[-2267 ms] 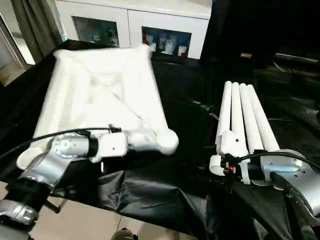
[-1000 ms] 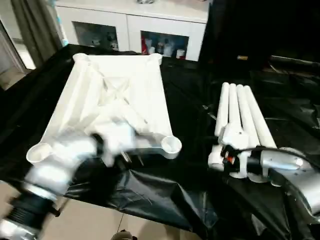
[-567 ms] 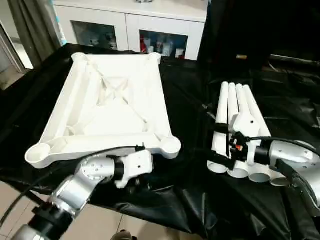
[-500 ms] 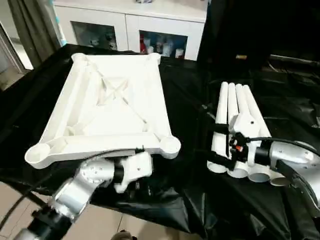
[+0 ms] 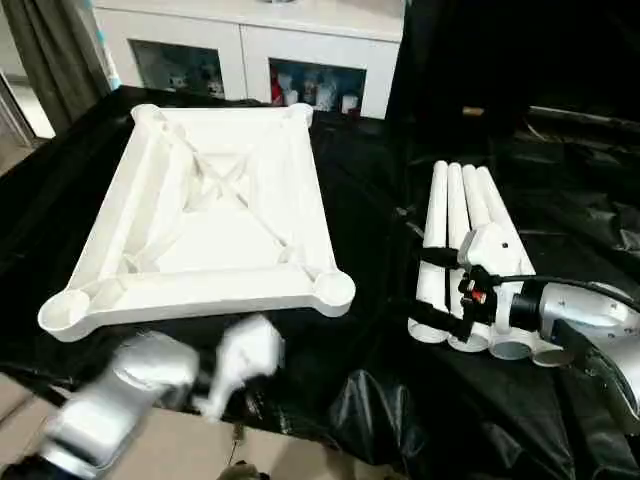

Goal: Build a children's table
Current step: Move table base, then pick table leg

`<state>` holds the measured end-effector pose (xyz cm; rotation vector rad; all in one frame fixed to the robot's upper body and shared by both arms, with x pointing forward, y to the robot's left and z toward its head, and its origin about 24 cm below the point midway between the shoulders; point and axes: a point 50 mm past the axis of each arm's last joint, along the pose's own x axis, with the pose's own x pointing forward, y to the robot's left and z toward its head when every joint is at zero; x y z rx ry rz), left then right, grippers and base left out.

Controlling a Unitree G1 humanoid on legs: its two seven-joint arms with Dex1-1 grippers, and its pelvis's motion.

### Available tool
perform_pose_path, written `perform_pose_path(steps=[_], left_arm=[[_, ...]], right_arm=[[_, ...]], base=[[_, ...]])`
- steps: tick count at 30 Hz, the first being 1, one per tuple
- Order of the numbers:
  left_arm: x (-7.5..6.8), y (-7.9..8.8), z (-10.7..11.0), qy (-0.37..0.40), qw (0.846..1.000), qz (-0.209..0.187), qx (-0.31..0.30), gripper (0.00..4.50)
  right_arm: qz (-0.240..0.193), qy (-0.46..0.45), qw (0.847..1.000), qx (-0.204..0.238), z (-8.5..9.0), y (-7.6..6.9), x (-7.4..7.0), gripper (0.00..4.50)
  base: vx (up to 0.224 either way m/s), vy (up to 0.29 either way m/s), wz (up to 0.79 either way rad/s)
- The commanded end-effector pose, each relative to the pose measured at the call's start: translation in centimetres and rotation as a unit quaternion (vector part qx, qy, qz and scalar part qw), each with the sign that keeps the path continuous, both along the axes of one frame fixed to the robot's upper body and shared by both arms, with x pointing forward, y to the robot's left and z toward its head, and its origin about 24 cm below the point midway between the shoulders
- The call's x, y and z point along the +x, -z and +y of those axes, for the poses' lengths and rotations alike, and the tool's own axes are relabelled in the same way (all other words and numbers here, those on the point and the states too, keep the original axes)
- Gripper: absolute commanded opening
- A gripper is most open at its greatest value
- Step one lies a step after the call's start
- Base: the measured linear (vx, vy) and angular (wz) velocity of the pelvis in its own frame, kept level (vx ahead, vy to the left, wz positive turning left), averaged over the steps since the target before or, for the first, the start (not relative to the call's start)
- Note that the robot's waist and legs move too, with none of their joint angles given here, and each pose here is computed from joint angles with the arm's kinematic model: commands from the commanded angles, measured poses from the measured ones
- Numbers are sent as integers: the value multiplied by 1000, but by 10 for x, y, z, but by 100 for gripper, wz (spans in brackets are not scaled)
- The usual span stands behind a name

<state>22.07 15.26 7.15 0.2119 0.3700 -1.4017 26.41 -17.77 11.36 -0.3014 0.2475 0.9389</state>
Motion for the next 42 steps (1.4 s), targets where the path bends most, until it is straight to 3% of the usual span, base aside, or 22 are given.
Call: perform_pose_path(steps=[1,4,7,9,12,15,19,20,23,27,32,34,38,40,42], left_arm=[[11,-32,7,-50,997,-45,-44,216],[22,-51,10,-108,986,-96,-79,216],[34,-53,13,-187,972,-120,-73,216],[49,-55,15,-285,944,-156,-53,216],[47,-57,10,-321,930,-161,-73,221],[41,-58,5,-294,939,-156,-83,221],[40,-67,-13,-251,951,-157,-90,221],[37,-72,-14,-227,957,-155,-88,221],[29,-71,-15,-196,966,-144,-85,221],[22,-64,-9,-147,978,-139,-44,221],[28,-66,2,-125,984,-115,-46,221],[30,-63,0,-132,984,-115,-40,221],[21,-64,-6,-102,988,-109,-39,221],[20,-60,-4,-105,988,-109,-33,221],[20,-57,-7,-105,988,-106,-34,221]], right_arm=[[-9,50,999,7,-4,-10,6,425],[26,91,995,36,2,-4,10,425],[44,146,988,39,7,3,16,425],[84,210,972,66,14,11,21,425],[110,264,956,71,18,16,24,438],[119,285,948,78,20,13,26,438],[116,317,939,71,12,0,40,438],[112,326,936,64,17,-5,47,438],[119,328,936,55,25,-7,48,438],[151,342,927,33,34,-4,49,438],[184,366,912,-17,39,6,56,438],[194,367,910,-16,38,9,56,438],[217,379,899,-21,40,17,56,438],[209,390,896,-29,39,17,57,438],[191,393,899,-23,38,8,61,438]], base=[[0,0,0],[0,0,0],[0,0,0],[0,0,0],[0,0,0],[0,0,0],[0,0,0],[0,0,0],[0,0,0],[0,0,0],[0,0,0],[0,0,0],[0,0,0],[0,0,0],[0,0,0]])
